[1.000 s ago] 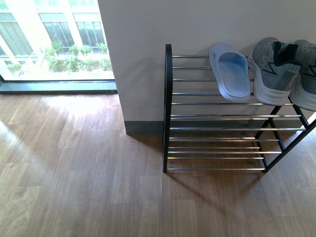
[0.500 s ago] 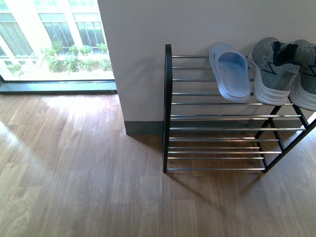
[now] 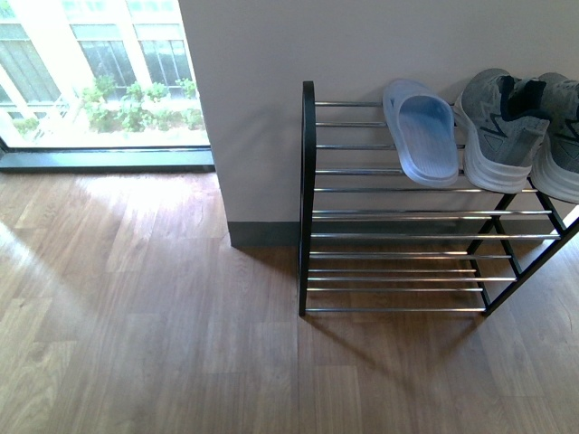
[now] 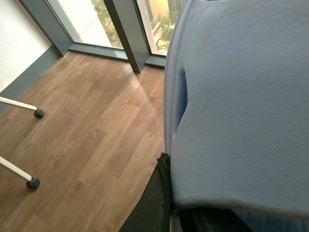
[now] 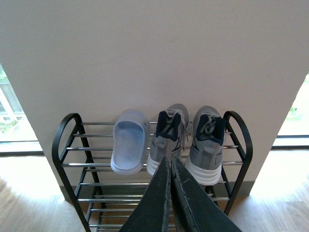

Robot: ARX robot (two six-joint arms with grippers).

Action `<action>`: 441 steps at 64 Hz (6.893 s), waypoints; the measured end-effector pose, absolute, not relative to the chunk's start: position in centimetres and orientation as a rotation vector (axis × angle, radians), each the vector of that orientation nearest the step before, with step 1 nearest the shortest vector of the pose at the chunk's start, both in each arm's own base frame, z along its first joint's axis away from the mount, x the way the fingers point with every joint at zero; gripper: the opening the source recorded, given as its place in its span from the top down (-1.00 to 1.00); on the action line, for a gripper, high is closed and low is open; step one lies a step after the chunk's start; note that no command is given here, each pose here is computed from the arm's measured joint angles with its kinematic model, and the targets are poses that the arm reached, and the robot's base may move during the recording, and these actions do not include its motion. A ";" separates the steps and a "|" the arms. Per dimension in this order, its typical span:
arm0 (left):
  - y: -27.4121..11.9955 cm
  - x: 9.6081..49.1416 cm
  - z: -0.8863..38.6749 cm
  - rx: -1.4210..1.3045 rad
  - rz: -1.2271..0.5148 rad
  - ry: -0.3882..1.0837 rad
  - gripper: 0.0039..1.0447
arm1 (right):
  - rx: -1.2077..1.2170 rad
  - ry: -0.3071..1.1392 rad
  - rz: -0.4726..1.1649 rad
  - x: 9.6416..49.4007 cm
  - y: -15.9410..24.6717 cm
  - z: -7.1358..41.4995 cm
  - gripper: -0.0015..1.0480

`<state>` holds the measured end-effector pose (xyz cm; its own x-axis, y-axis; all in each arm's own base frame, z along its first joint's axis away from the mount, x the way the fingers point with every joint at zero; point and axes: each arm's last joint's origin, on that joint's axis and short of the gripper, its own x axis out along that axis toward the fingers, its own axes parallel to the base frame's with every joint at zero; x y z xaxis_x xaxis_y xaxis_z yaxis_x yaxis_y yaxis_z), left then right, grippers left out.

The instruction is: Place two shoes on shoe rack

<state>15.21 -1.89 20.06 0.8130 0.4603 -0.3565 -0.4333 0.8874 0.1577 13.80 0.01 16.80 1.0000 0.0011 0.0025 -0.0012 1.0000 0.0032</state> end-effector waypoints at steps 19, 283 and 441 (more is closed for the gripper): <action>-1.9 15.2 20.1 0.070 0.477 0.398 0.97 | 0.003 -0.014 0.000 12.6 0.0 17.2 0.97; -15.6 45.5 9.3 -0.068 0.110 0.663 -0.61 | 0.003 -0.014 -0.002 9.7 0.0 16.9 -0.82; 0.0 10.0 16.6 -0.009 -0.003 0.017 0.98 | 0.003 -0.014 0.000 9.7 0.0 16.9 -0.82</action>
